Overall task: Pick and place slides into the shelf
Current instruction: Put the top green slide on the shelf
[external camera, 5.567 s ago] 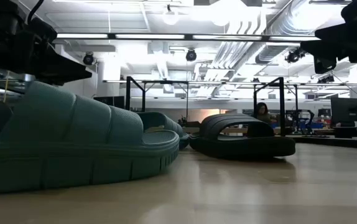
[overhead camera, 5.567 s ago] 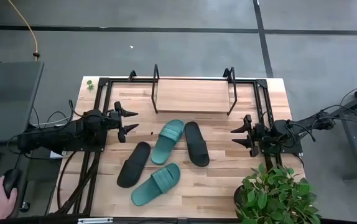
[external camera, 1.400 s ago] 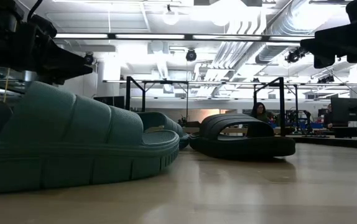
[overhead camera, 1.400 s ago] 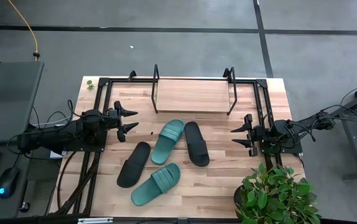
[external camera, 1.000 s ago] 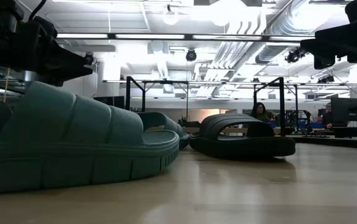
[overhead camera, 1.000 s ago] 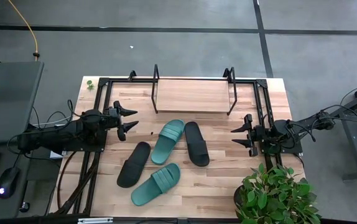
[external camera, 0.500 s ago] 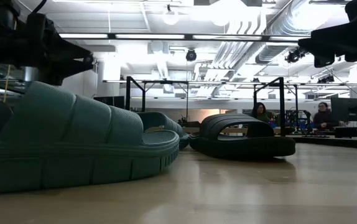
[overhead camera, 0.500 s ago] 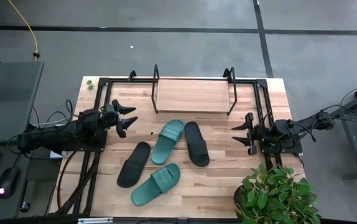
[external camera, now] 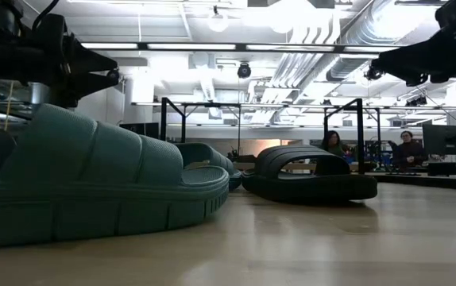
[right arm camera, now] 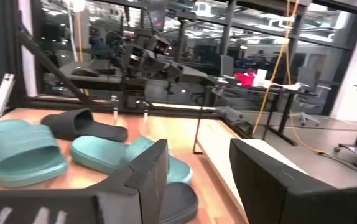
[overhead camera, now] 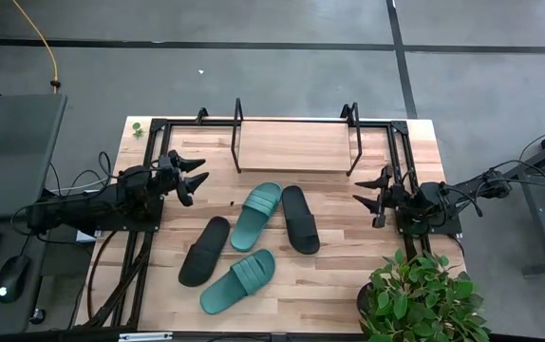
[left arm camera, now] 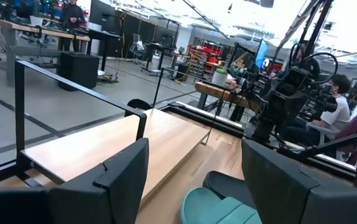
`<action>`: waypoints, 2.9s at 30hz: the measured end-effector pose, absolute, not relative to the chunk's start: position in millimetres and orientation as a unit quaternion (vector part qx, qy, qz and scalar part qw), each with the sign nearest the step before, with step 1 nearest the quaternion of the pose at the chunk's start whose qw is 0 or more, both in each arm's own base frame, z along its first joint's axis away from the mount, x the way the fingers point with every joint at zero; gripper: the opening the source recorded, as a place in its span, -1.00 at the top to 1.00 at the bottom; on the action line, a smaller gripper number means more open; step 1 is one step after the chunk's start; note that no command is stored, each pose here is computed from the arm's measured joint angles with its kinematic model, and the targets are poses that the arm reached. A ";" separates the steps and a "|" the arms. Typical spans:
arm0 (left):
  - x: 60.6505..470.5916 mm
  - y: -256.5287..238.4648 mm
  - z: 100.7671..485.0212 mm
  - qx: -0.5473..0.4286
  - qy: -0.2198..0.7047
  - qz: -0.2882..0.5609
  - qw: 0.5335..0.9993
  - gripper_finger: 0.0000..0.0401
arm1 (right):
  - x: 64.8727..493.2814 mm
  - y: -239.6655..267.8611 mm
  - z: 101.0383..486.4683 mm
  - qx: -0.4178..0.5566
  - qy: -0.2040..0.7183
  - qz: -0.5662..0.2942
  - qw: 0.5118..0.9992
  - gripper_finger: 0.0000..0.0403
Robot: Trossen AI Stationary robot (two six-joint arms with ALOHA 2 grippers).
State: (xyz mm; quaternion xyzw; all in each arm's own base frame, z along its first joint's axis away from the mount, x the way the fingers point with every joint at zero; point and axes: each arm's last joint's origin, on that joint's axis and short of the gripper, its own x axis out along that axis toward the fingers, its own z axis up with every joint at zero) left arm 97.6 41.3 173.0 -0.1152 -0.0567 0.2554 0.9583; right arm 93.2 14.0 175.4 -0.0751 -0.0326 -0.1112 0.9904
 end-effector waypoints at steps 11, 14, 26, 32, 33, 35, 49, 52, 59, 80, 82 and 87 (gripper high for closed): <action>97.8 38.3 184.1 -0.105 -0.106 0.198 0.969 -0.19 | 89.5 12.7 194.4 -0.037 -0.127 -0.122 0.984 0.18; 97.5 38.1 185.9 -0.100 -0.115 0.196 0.969 -0.19 | 89.5 12.7 194.3 -0.032 -0.127 -0.121 0.984 0.18; 94.2 36.6 199.7 -0.079 -0.184 0.184 0.962 -0.19 | 86.0 12.0 204.4 0.015 -0.183 -0.112 0.976 0.18; 94.3 36.6 208.8 -0.095 -0.179 0.182 0.962 -0.19 | 83.0 10.6 210.4 0.030 -0.215 -0.123 0.968 0.18; 94.7 36.8 211.5 -0.101 -0.173 0.183 0.963 -0.19 | 82.7 10.5 211.0 0.032 -0.218 -0.124 0.968 0.18; 95.5 37.1 219.2 -0.107 -0.162 0.183 0.964 -0.19 | 82.0 10.2 213.6 0.033 -0.219 -0.125 0.967 0.18; 116.4 43.9 256.7 -0.138 -0.062 0.184 0.971 -0.19 | 70.7 6.7 253.4 0.042 -0.211 -0.121 0.969 0.18; 123.9 46.1 263.1 -0.142 -0.050 0.177 0.973 -0.19 | 69.4 6.3 266.4 0.040 -0.208 -0.122 0.970 0.18; 140.5 51.6 272.8 -0.146 -0.025 0.170 0.974 -0.19 | 82.3 10.5 303.8 0.000 -0.169 -0.121 0.978 0.18; 145.2 54.5 269.7 -0.134 -0.007 0.191 0.972 -0.19 | 200.3 43.8 385.9 -0.135 0.059 -0.169 0.975 0.18; 145.2 54.5 269.7 -0.134 -0.007 0.191 0.972 -0.19 | 210.0 46.9 389.0 -0.135 0.073 -0.167 0.974 0.18; 145.2 54.5 269.4 -0.134 -0.006 0.192 0.972 -0.19 | 231.1 53.4 389.3 -0.139 0.114 -0.164 0.970 0.18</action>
